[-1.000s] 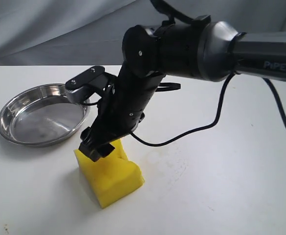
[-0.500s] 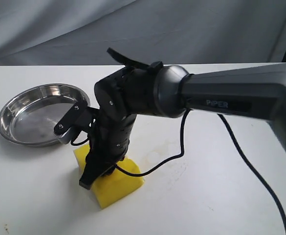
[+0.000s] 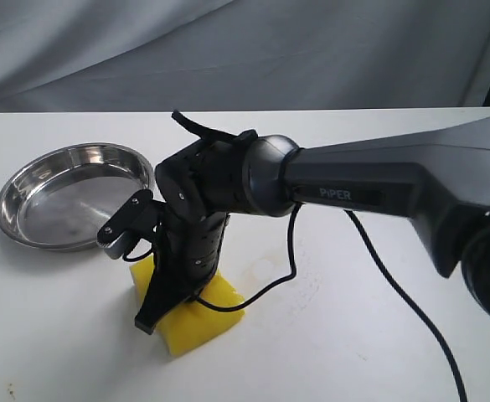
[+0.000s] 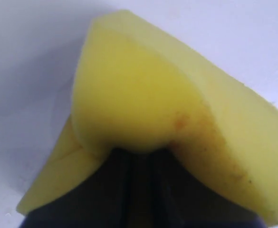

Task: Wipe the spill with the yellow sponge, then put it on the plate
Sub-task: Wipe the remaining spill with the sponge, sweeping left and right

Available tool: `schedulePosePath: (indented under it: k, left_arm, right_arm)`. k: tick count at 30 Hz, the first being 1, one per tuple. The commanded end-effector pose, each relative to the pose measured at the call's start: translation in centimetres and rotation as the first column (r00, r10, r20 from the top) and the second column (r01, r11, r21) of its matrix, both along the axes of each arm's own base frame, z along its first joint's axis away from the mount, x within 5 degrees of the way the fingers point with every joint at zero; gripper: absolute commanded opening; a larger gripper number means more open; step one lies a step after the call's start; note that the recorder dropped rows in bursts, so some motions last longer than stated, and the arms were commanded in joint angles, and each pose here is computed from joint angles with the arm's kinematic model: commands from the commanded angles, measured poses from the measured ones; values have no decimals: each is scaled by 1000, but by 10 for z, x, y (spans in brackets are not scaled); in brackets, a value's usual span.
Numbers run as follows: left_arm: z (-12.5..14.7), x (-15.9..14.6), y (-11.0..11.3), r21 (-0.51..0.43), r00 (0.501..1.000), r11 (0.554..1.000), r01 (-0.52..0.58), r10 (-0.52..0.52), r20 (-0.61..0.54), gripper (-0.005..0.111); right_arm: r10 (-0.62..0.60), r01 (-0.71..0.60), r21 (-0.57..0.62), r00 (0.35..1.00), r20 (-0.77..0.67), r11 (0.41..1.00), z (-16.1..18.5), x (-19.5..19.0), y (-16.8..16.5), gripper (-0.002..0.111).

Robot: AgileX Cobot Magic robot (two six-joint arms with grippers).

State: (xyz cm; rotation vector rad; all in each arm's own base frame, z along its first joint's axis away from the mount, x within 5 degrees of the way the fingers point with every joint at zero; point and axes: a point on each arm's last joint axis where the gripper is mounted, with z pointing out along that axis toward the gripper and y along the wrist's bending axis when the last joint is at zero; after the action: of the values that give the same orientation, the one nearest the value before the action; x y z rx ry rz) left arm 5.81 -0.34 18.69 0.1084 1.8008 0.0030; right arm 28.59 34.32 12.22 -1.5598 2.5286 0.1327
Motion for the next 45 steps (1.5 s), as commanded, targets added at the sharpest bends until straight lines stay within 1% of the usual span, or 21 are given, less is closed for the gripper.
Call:
schedulePosePath:
  k: [1,2,3,4,5,6,8,11,13,14,15,16,17,21,26,29,32,34,36,41,45]
  left_arm:
    - [0,0,-1,-9,1000,1000,6,-6,8,0]
    - [0,0,-1,-9,1000,1000,6,-6,8,0]
    - [0,0,-1,-9,1000,1000,6,-6,8,0]
    - [0,0,-1,-9,1000,1000,6,-6,8,0]
    - [0,0,-1,-9,1000,1000,6,-6,8,0]
    - [0,0,-1,-9,1000,1000,6,-6,8,0]
    - [0,0,-1,-9,1000,1000,6,-6,8,0]
    - [0,0,-1,-9,1000,1000,6,-6,8,0]
    - [0,0,-1,-9,1000,1000,6,-6,8,0]
    - [0,0,-1,-9,1000,1000,6,-6,8,0]
    - [0,0,-1,-9,1000,1000,6,-6,8,0]
    - [0,0,-1,-9,1000,1000,6,-6,8,0]
    - [0,0,-1,-9,1000,1000,6,-6,8,0]
    - [0,0,-1,-9,1000,1000,6,-6,8,0]
    - [0,0,-1,-9,1000,1000,6,-6,8,0]
    - [0,0,-1,-9,1000,1000,6,-6,8,0]
    - [0,0,-1,-9,1000,1000,6,-6,8,0]
    - [0,0,-1,-9,1000,1000,6,-6,8,0]
    - [0,0,-1,-9,1000,1000,6,-6,8,0]
    - [0,0,-1,-9,1000,1000,6,-6,8,0]
    - [0,0,-1,-9,1000,1000,6,-6,8,0]
  right_arm:
    - [-1,4,-91,1000,28,996,23,-4,-16,11]
    - [-8,13,-84,999,54,996,34,-3,-18,11]
    - [-17,26,-83,995,100,996,55,-3,-23,11]
    - [-25,35,-88,993,114,996,62,-4,-26,11]
    - [-23,42,-127,989,146,991,78,-5,-34,11]
    - [-26,50,-148,987,156,988,83,-5,-38,11]
    - [-54,104,-219,973,223,970,96,-3,-49,11]
    - [-108,153,-199,970,219,968,94,6,-56,11]
    - [-160,200,-210,968,191,957,83,18,-66,11]
    - [-215,243,-208,965,150,947,73,25,-71,11]
    - [-239,259,-204,964,117,944,66,26,-72,11]
    - [-258,265,-187,964,61,946,53,28,-70,11]
    - [-260,261,-174,965,29,950,47,27,-67,11]
    - [-213,201,-114,972,-101,973,22,22,-53,11]
    - [-167,161,-44,952,-257,986,-2,13,-41,11]
    - [-109,140,68,934,-341,988,-2,7,-29,11]
    - [-39,128,205,920,-391,970,4,3,-17,11]
    - [-6,126,276,917,-398,953,7,2,-12,11]
    - [19,109,314,926,-378,943,8,1,-7,11]
    - [38,81,335,942,-334,939,15,-1,-3,11]
    - [66,22,336,967,-247,942,41,1,-9,11]
